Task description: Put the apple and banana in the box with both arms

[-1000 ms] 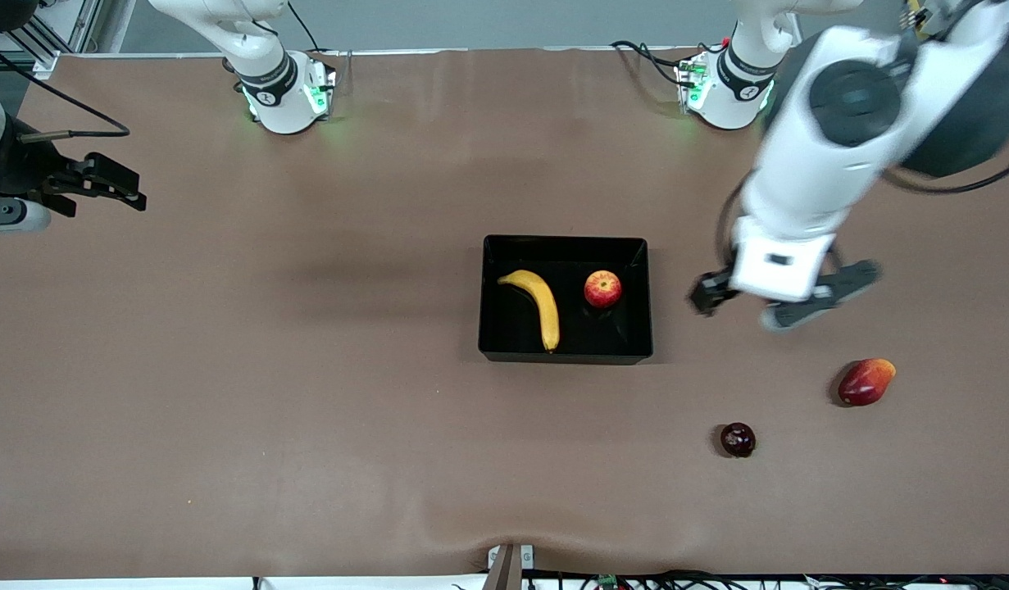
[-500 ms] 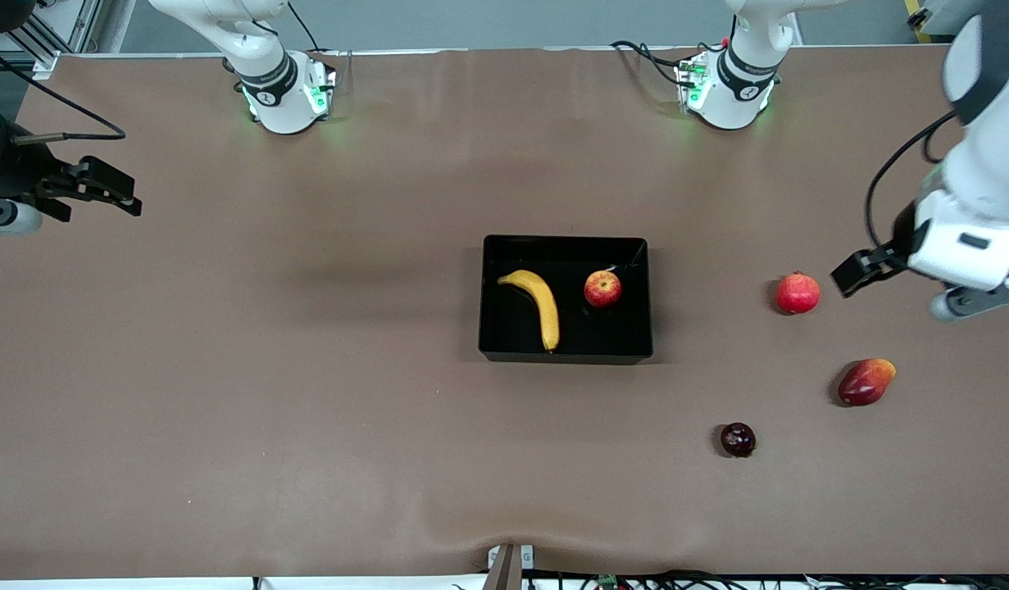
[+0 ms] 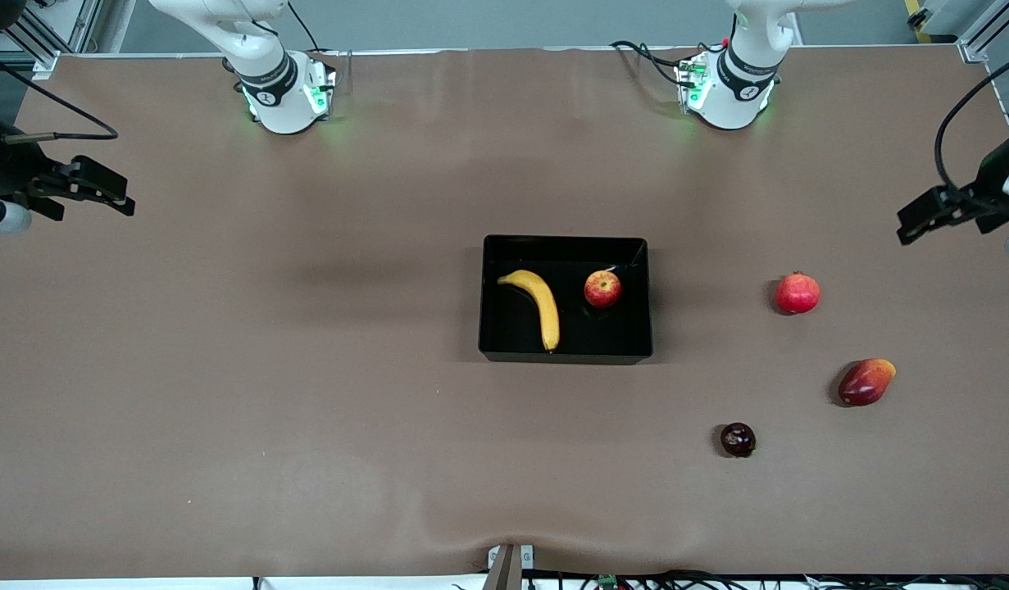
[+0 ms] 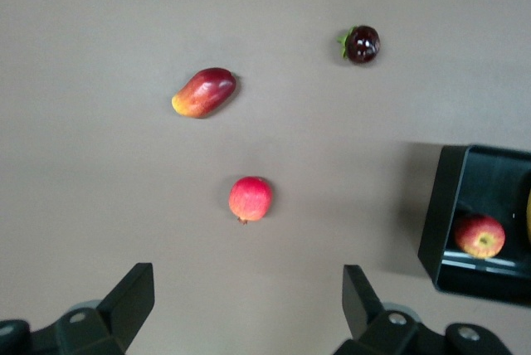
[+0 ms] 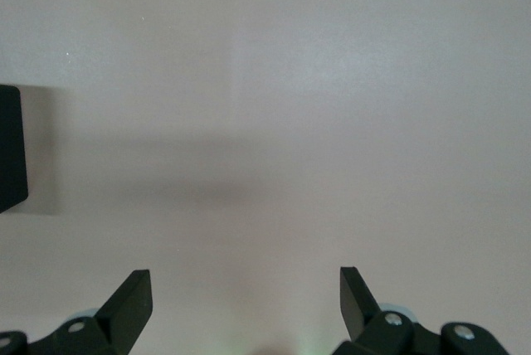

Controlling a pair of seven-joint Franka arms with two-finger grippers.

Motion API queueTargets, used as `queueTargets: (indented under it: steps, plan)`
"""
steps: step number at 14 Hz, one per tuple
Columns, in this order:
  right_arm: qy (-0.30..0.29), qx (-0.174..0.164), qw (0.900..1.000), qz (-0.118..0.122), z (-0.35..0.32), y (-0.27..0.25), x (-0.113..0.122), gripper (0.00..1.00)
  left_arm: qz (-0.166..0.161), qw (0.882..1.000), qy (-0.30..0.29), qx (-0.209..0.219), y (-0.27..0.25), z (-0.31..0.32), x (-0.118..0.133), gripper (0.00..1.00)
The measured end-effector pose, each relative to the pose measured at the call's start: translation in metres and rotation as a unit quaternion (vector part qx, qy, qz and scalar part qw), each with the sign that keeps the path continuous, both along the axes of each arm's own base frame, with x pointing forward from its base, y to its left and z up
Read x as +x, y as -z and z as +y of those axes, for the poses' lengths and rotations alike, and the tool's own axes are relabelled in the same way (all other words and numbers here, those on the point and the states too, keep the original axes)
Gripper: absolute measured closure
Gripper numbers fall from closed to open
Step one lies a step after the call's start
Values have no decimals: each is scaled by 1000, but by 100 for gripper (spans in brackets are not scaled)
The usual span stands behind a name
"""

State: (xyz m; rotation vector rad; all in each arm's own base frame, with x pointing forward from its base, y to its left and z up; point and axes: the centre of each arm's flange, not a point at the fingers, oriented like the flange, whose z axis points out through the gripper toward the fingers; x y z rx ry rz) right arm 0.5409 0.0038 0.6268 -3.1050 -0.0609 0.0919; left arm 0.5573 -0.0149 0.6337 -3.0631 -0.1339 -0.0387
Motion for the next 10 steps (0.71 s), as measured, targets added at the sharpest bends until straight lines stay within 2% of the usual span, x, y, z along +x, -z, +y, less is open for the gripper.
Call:
queueTargets:
  steps: [5, 10]
  plan:
    - [0, 0, 1000, 0, 0, 0, 0, 0, 5, 999, 27, -18, -5, -28, -38, 0]
    - [0, 0, 1000, 0, 0, 0, 0, 0, 12, 1000, 23, -18, -5, -24, -42, 0]
